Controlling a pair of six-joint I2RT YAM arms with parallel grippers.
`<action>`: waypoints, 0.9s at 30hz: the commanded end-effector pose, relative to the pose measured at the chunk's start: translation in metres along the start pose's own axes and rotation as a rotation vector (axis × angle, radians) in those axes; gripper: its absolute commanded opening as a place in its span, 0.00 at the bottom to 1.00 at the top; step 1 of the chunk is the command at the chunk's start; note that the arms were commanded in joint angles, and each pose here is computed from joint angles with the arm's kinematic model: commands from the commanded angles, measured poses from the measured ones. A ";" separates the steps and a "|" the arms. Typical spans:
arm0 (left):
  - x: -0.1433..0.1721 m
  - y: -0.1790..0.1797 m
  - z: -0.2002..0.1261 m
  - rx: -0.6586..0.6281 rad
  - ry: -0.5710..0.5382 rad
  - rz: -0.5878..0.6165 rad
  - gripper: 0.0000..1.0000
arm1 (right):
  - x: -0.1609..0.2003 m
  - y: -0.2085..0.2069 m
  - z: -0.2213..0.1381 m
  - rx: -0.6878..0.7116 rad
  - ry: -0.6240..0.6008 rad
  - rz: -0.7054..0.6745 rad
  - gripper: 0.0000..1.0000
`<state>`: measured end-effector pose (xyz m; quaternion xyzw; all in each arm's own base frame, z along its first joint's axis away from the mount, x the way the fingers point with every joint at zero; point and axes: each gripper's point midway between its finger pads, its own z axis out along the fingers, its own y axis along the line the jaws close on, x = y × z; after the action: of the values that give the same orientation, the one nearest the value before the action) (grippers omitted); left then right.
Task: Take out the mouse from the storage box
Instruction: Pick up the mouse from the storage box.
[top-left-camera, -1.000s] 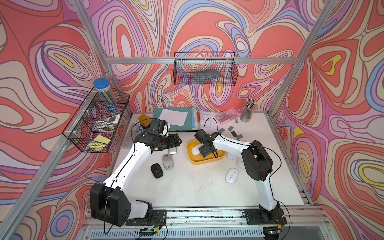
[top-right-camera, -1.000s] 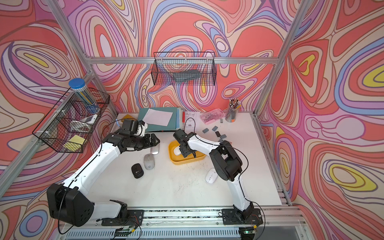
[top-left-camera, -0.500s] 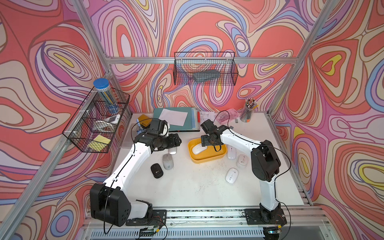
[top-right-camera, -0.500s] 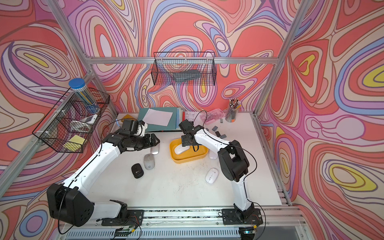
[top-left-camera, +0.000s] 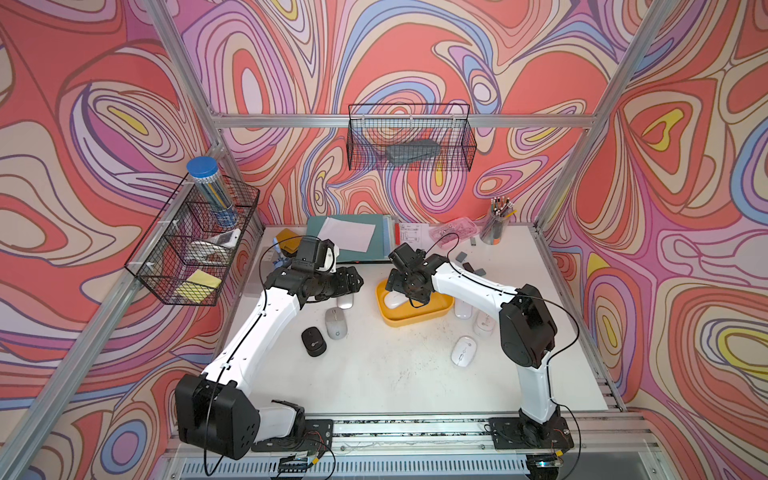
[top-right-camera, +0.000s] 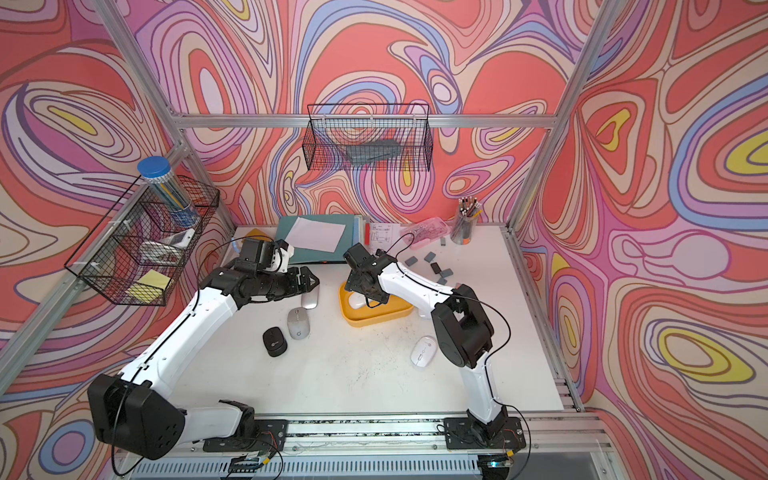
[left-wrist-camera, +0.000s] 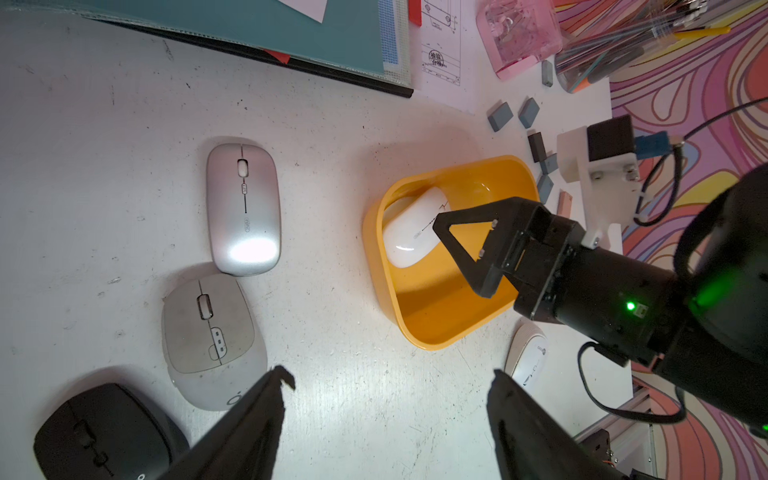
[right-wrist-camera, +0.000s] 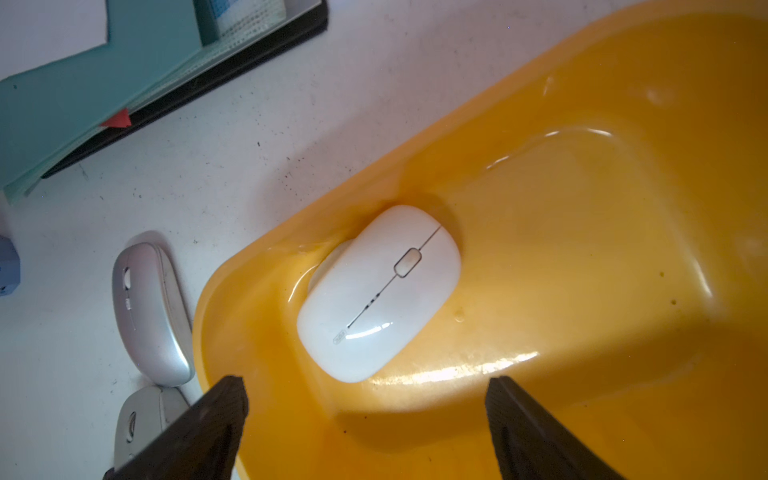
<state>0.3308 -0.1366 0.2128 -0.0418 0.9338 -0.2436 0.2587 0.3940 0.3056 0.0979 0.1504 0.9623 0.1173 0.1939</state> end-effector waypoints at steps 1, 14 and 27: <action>0.001 -0.005 -0.006 0.022 -0.001 0.003 0.80 | 0.004 -0.003 0.013 0.053 0.019 0.074 0.92; 0.001 -0.008 -0.009 0.033 -0.007 0.003 0.79 | 0.011 0.002 0.038 0.069 0.038 0.133 0.92; 0.001 -0.008 -0.008 0.035 -0.005 0.002 0.79 | 0.017 -0.003 0.066 0.097 0.039 0.161 0.92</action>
<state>0.3287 -0.1393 0.2160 -0.0395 0.9315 -0.2532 0.2581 0.4010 0.3179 0.0349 0.2266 0.9581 0.0918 0.1492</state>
